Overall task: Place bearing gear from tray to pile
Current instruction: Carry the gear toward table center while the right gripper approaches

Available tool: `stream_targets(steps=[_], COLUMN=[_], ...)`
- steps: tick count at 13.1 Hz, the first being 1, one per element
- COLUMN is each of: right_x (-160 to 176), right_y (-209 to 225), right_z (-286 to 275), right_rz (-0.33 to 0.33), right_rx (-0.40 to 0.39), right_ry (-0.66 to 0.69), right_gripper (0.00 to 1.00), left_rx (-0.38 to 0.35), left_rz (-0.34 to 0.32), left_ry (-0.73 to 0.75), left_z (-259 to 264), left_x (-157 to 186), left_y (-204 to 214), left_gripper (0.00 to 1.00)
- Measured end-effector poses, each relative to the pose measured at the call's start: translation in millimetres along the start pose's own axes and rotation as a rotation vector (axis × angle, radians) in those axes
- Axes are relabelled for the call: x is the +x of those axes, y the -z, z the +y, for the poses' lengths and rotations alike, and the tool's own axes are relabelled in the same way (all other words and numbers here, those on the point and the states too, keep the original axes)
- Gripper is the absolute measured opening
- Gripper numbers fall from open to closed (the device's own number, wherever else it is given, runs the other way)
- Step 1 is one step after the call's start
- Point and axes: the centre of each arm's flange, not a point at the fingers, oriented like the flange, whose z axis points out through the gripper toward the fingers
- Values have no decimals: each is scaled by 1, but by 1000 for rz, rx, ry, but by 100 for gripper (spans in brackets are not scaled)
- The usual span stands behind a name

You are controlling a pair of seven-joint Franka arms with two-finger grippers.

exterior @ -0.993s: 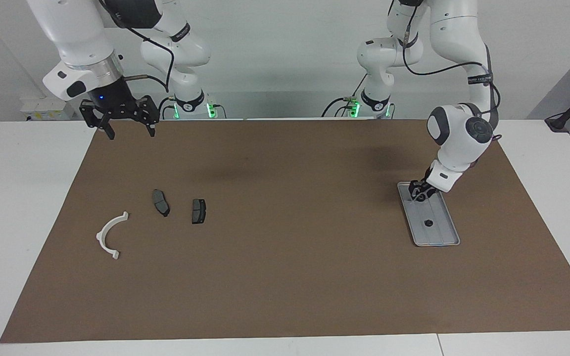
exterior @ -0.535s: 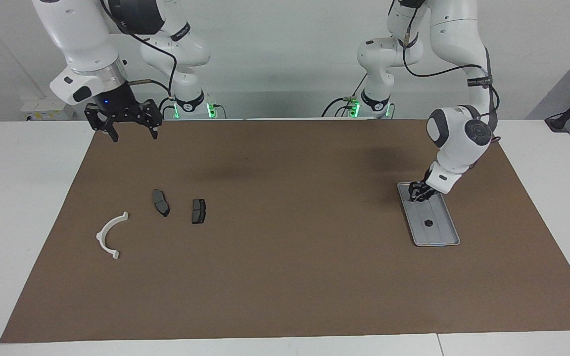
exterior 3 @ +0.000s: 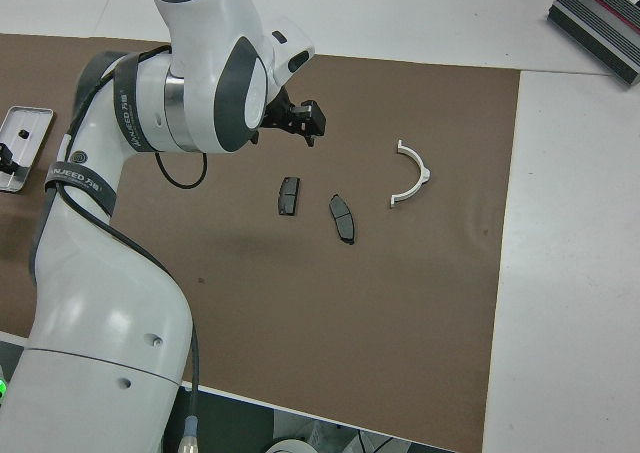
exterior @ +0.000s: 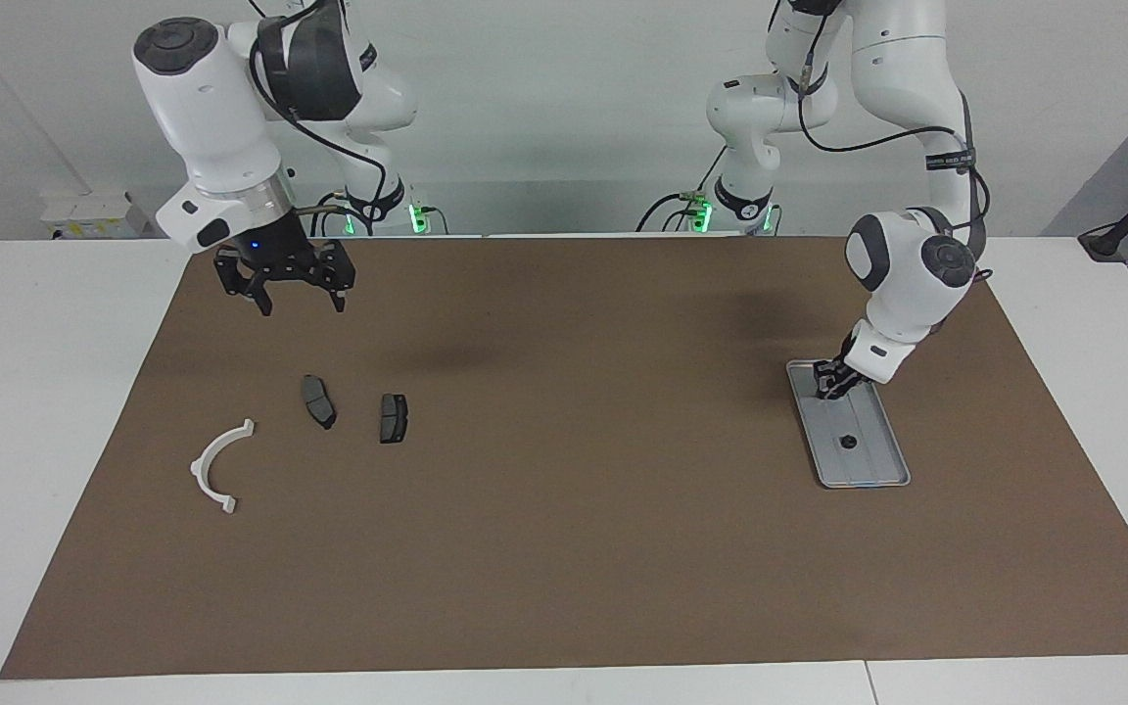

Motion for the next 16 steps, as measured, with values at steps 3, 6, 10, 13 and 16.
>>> stream_targets(steps=[3,6,10,13,16], right_x=[1,7,13,14,14], right_y=[-30,-63,-87,-87,-86], right_z=[-27,-52,-69,-67,-67], right_rz=[25,20,16,19,21], right_rx=[9,14,18,18,19], right_ry=[-50,-112,-168,-171,-171], right_gripper=[100,100,100,100,100], left_rx=[-2,-13,-45,-51,-56], left_rz=[-7,11,37,30,24], left_ry=[71,184,297,345,366], left_z=[34,127,252,333,394], left_x=[19,22,-10,-37,-54], left_y=[44,89,94,76,26], left_gripper=[35,35,35,35,35])
